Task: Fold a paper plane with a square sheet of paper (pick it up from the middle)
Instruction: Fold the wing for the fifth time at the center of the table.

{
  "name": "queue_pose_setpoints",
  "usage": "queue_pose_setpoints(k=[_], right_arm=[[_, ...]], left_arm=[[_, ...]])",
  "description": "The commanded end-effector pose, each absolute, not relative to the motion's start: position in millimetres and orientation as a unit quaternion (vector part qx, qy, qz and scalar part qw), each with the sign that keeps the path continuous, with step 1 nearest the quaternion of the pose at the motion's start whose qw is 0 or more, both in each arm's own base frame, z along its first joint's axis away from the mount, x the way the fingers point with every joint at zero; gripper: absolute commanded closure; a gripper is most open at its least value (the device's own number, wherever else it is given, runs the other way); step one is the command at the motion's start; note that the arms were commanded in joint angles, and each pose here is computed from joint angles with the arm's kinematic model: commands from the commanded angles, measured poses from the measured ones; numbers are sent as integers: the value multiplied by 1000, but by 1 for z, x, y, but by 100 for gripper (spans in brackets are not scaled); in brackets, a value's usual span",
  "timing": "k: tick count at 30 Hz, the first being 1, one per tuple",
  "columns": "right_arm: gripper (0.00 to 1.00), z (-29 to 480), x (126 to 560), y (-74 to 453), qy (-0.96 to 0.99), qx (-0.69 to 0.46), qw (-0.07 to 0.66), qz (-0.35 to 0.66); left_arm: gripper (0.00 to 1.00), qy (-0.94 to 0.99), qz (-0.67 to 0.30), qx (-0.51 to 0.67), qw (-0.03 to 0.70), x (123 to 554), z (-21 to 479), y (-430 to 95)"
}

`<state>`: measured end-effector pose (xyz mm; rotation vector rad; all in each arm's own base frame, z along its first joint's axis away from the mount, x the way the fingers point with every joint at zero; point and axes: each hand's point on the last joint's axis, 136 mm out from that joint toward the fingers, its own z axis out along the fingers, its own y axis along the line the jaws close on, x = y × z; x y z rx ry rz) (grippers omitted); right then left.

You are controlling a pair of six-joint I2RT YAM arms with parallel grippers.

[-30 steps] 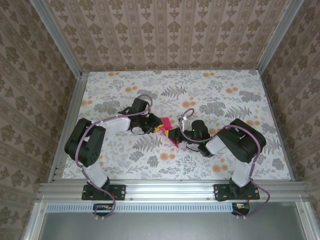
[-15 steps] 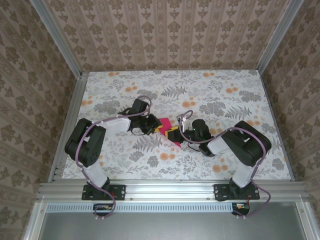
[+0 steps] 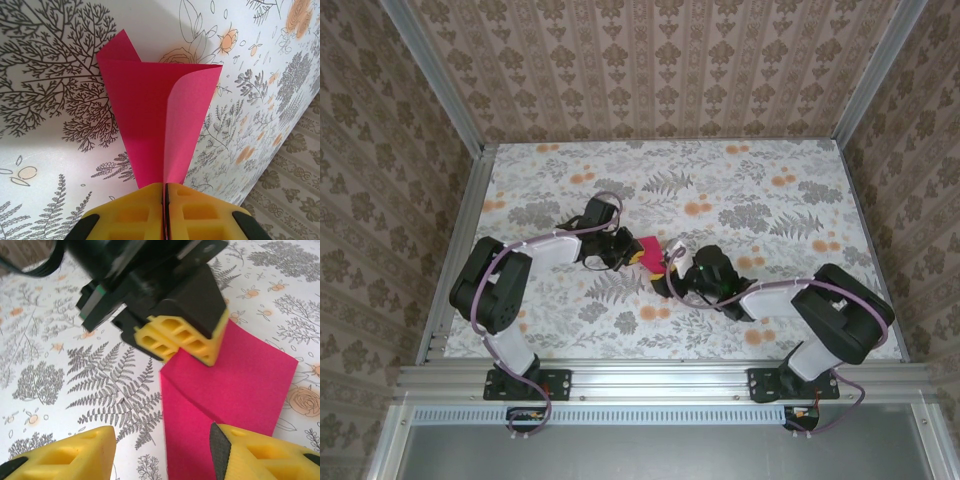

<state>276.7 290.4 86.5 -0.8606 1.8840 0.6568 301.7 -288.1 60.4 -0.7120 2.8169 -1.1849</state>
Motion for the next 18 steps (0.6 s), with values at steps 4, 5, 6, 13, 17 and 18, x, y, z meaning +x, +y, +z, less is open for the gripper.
queue_pose_setpoints(k=[4, 5, 6, 13, 17, 18], right_arm=[[48, 76, 280, 289, 752, -416, 493, 137], [49, 73, 280, 292, 749, -424, 493, 127], [50, 69, 280, 294, 747, -432, 492, 115], [59, 65, 292, 302, 735, -439, 513, 53], [63, 66, 300, 298, 731, -433, 527, 26], [65, 67, 302, 297, 730, -430, 530, 19]], left_arm=[[90, 897, -373, -236, -2, 295, 67, -286], [90, 897, -373, -236, -2, 295, 67, -286], [90, 897, -374, -236, -2, 295, 68, -286], [90, 898, -371, -236, -4, 293, 67, -285], [90, 899, -369, -237, -5, 293, 66, -285], [90, 899, -369, -237, -5, 293, 66, -284]])
